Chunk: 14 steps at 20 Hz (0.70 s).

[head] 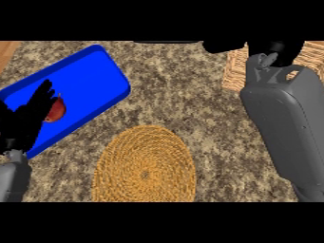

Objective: Pick the bell pepper from the placemat and place it in the basket

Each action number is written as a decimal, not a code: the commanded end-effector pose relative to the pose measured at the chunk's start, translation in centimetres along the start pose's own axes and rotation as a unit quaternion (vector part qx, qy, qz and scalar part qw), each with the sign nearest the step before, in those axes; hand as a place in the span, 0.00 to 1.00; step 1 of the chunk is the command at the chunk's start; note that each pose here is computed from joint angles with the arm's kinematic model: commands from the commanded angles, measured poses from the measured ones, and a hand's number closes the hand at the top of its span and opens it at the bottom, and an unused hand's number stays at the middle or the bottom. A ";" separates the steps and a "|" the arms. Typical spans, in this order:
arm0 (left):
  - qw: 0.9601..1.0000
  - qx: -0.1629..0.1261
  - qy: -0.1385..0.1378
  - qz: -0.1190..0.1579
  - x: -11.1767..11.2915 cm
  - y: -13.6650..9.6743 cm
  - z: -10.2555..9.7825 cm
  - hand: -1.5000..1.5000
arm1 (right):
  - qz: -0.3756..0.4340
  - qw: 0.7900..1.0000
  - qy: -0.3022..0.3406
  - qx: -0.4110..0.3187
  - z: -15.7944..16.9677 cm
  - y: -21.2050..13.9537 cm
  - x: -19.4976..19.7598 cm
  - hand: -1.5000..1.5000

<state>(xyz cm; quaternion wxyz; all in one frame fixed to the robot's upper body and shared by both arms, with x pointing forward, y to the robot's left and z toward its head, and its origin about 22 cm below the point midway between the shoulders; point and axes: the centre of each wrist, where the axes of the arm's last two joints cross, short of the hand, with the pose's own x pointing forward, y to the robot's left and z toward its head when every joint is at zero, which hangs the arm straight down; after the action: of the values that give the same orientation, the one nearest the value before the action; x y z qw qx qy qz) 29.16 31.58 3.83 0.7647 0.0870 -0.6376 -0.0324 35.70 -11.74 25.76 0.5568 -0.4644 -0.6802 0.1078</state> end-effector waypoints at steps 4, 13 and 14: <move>1.000 0.003 -0.006 -0.005 0.6 0.6 -0.5 0.50 | 0.014 1.000 0.015 -0.005 -4.6 -1.6 -6.7 1.00; 1.000 -0.006 0.006 -0.003 -0.6 -1.1 -0.1 0.50 | -0.002 0.999 0.027 -0.017 -6.0 0.6 -14.1 1.00; 1.000 -0.011 -0.003 0.000 1.3 -0.1 1.3 0.50 | -0.001 0.999 0.032 -0.013 -6.2 1.1 -15.2 1.00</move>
<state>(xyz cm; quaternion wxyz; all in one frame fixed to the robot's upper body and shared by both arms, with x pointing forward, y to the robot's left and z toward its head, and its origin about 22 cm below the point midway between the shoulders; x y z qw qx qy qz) 28.80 31.26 3.90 0.7653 0.0846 -0.6370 -0.0366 39.80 -22.30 19.69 0.5670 -0.4766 -0.6650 0.0951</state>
